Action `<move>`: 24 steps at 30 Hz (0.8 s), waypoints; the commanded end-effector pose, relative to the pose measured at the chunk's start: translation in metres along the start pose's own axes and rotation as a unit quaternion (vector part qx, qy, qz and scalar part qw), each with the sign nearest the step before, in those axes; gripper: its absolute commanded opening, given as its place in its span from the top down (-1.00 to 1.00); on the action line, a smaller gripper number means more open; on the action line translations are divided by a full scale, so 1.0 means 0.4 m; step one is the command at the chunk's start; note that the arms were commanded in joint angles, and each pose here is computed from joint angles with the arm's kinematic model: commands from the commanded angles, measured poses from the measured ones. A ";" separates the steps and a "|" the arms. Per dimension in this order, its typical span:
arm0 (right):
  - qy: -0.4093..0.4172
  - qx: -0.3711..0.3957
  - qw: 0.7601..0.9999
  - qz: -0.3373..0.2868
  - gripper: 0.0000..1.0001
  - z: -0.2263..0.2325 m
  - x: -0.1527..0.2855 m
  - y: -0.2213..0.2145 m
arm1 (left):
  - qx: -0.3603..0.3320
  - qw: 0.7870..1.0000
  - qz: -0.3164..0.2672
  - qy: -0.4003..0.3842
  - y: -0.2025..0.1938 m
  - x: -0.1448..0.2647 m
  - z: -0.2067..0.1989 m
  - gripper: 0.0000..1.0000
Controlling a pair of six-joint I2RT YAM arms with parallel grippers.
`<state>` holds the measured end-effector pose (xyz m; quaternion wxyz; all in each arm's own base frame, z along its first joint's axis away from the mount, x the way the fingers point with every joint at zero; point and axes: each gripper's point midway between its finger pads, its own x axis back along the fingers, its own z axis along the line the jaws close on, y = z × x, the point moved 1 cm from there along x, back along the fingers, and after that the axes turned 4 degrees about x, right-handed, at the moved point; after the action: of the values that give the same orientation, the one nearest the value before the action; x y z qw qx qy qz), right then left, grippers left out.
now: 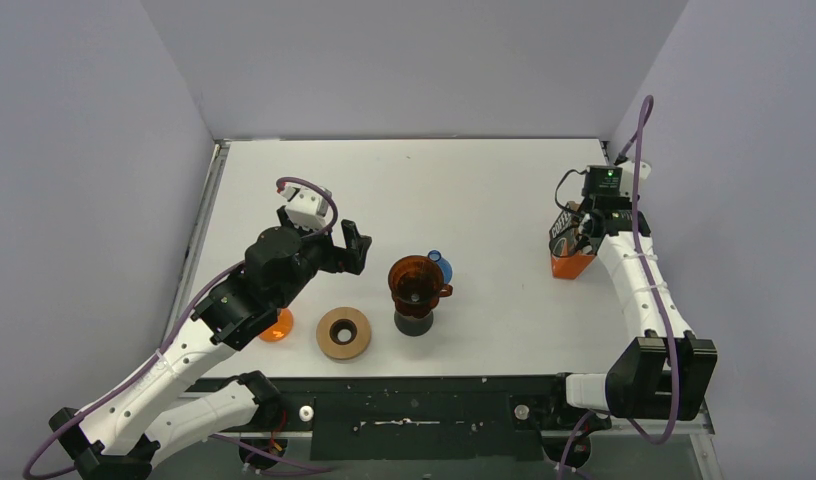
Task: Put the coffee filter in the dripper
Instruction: Pick up the coffee filter from the coffee filter holder.
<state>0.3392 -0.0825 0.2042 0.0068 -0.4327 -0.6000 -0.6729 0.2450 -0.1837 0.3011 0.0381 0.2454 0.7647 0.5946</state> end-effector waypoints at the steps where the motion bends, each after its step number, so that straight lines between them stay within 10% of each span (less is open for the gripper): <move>1: 0.011 -0.024 0.999 -0.024 0.28 0.014 -0.007 0.039 | 0.011 0.999 -0.030 -0.007 0.037 0.008 -0.011 -0.77; 24: 0.039 -0.026 0.999 -0.018 0.87 0.044 -0.013 0.036 | 0.011 0.999 -0.032 -0.008 0.040 0.010 -0.012 -0.78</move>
<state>0.3520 -0.0710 0.1979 0.0309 -0.4112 -0.5916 -0.6928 0.2451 -0.1832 0.3013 0.0377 0.2441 0.7651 0.5947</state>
